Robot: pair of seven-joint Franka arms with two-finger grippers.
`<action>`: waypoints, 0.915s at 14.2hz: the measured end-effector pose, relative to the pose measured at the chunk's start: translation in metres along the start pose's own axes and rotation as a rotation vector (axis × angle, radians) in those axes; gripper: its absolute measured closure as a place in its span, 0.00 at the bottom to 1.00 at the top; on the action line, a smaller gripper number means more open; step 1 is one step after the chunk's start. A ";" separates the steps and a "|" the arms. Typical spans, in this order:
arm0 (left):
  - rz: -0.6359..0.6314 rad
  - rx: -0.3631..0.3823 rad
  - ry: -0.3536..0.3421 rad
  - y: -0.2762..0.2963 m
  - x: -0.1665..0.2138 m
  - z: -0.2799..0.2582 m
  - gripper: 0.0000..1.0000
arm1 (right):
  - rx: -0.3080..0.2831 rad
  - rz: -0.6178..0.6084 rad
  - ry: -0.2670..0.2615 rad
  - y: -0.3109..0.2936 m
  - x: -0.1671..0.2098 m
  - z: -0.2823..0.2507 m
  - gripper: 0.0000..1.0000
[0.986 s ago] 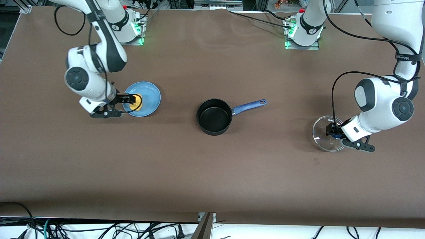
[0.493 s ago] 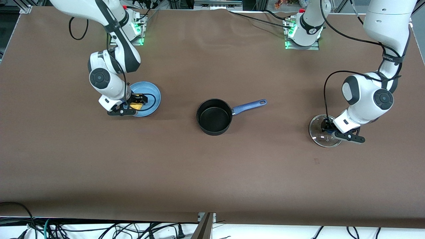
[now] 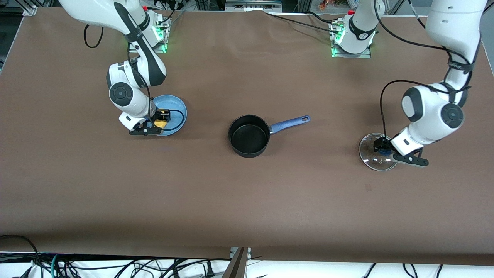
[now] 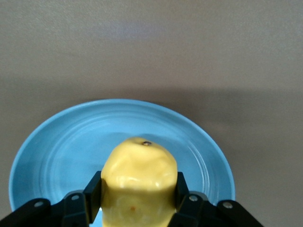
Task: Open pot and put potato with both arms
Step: 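Carry the yellow potato with the right gripper into the saucepan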
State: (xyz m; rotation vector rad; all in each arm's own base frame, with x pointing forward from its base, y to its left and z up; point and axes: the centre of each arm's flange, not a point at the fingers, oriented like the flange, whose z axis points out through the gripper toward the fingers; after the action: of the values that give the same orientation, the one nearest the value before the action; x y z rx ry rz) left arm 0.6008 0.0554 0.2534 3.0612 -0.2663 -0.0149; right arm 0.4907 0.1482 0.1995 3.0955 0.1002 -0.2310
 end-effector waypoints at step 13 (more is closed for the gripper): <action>-0.219 -0.015 -0.175 0.053 0.007 -0.293 0.00 | 0.186 0.315 -0.100 -0.131 0.072 -0.202 0.37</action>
State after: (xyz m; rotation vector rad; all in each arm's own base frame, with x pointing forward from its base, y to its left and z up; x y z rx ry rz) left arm 0.6029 0.0221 0.5493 3.0595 0.0612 -0.2956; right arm 0.5826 0.2915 0.3842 3.2100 -0.4319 -0.4018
